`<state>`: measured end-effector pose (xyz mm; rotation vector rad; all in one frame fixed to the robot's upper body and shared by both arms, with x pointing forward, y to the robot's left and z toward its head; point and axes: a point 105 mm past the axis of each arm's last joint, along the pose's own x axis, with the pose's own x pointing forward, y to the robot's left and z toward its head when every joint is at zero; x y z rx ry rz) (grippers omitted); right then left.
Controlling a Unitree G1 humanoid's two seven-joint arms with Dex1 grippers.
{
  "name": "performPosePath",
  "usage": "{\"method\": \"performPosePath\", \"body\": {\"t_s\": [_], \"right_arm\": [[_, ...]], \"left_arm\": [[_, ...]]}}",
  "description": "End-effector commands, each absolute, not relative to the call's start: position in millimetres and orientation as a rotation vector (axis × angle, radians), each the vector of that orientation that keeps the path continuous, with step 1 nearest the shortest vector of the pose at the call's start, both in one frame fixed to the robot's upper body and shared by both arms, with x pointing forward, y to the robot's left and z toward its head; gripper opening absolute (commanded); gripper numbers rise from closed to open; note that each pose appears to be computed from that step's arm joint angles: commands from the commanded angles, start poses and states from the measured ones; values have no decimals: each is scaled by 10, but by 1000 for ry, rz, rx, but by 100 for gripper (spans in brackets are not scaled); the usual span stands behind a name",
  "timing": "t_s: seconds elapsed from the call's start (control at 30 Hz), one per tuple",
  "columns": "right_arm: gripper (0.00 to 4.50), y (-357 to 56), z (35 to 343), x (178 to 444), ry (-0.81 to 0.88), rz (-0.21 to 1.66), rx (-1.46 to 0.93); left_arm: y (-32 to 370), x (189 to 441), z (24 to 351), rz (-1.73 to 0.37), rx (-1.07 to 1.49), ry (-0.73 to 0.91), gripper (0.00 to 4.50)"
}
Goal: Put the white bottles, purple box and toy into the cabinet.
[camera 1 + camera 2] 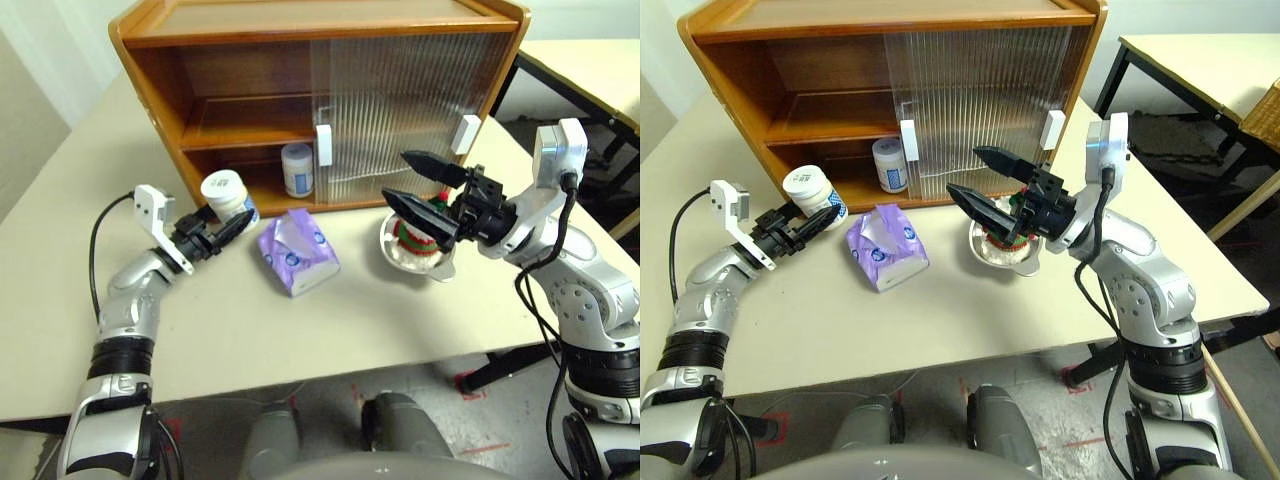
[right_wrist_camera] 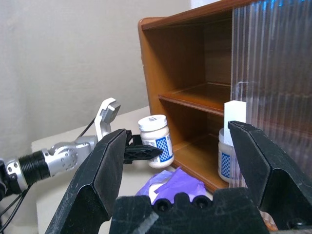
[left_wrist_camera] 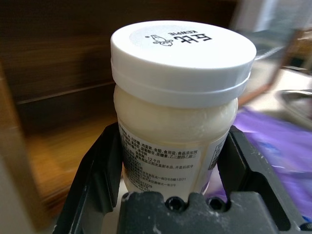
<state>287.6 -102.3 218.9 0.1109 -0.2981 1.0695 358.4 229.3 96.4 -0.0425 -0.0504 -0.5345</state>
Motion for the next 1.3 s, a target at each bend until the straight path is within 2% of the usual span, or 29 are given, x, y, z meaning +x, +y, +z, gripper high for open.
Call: {"method": "performPosePath", "body": {"t_s": [0.03,0.4,1.3], "right_arm": [[450,-999,2196,2841,-314,1064,103],[450,-1017,2196,2822,-314,1045,105],[450,-1010,2186,2816,-314,1035,114]], "left_arm": [[2207,3659,994,-498,-19,-88,309],[2047,3883,985,-324,-31,-114,309],[1864,4325,1034,-82,-63,-77,309]]}}
